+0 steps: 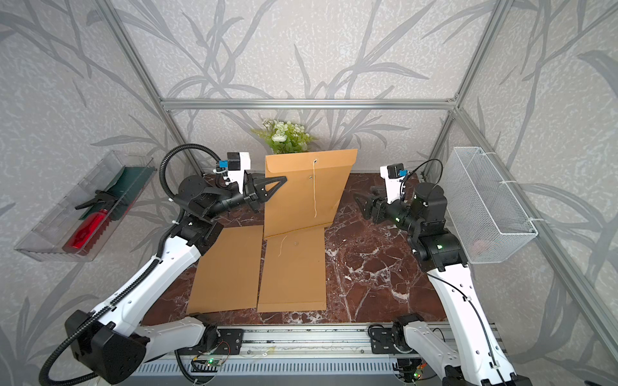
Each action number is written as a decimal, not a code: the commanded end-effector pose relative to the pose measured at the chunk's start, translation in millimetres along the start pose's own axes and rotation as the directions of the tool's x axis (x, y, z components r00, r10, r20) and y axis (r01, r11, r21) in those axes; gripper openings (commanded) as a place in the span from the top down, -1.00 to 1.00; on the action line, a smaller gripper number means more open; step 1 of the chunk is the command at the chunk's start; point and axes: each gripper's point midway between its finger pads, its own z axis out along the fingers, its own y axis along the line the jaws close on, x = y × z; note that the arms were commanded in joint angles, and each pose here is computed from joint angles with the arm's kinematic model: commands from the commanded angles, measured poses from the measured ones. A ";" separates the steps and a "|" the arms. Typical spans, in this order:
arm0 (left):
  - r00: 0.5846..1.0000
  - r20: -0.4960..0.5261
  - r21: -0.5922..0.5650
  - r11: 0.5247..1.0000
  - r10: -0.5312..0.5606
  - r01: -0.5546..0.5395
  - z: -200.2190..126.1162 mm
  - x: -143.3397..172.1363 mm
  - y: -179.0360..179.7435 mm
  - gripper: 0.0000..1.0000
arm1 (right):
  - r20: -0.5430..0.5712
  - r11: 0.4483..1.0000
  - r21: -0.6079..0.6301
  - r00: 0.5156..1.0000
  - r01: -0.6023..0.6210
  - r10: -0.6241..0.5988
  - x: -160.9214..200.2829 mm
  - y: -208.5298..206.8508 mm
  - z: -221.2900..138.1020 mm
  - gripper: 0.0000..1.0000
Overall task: Open the file bag
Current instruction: Open the file bag, then place the file bag at the center of the board.
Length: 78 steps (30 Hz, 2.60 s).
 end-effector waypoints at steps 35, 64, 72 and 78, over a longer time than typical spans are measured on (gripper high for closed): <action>0.996 0.068 0.117 0.992 -0.057 0.049 7.7 -9.0 -38.9 1.00 | 0.305 0.983 -0.175 0.952 0.053 0.003 -87.7 18.7 20.2 -0.49; 0.989 0.103 0.161 0.979 0.109 -0.125 -7.7 -32.0 -67.1 1.00 | 0.403 0.823 -0.548 0.910 0.150 0.102 -76.4 23.4 -5.1 -0.55; 0.992 0.105 0.183 0.979 0.072 -0.090 -4.8 -27.0 -66.0 1.00 | 0.378 0.779 -0.605 0.920 0.163 0.101 -80.0 30.2 -6.1 -0.51; 0.992 0.107 0.159 0.984 0.066 -0.083 -0.3 -23.5 -57.4 1.00 | 0.365 0.845 -0.508 0.931 0.170 0.032 -68.0 29.8 -10.0 -0.51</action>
